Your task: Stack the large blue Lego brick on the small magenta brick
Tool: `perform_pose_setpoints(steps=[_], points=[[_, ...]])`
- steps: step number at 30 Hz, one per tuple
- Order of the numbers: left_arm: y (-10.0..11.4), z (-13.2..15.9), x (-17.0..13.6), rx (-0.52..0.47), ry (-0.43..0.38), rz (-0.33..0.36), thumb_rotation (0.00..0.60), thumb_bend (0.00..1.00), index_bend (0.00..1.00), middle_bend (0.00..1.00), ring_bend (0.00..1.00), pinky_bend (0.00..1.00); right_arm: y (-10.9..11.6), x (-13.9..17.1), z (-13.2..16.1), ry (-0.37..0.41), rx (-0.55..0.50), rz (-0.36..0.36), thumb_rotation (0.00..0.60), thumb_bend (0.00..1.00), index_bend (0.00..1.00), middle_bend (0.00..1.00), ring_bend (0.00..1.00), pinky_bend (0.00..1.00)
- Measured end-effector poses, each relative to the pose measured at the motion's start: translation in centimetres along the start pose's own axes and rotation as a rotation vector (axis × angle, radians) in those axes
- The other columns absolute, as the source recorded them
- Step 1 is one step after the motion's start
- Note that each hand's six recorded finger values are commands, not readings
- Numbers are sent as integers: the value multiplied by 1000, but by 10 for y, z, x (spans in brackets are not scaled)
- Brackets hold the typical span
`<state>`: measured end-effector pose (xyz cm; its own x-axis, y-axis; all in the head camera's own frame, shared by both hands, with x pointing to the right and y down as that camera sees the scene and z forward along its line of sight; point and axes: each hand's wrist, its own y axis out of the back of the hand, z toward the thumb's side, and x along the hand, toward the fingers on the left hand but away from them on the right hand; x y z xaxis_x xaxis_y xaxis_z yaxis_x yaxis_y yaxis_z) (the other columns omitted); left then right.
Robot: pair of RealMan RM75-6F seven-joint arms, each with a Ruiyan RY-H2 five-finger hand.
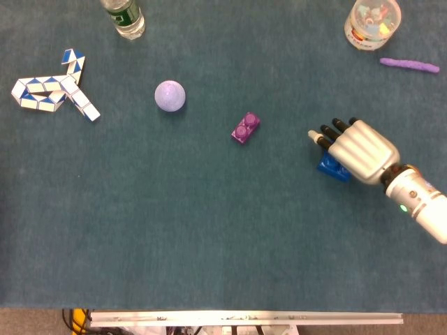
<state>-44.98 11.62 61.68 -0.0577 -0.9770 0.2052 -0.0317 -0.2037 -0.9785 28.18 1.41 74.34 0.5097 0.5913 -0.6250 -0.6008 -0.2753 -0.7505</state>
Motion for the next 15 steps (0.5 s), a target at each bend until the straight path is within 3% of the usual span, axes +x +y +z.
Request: perform_pose_setpoints(steps=[15], points=[[1, -3, -1, -1, 7, -2, 600, 212, 233, 203, 193, 155, 3, -10, 4, -22, -26, -12, 600, 52, 273, 277, 209, 444]])
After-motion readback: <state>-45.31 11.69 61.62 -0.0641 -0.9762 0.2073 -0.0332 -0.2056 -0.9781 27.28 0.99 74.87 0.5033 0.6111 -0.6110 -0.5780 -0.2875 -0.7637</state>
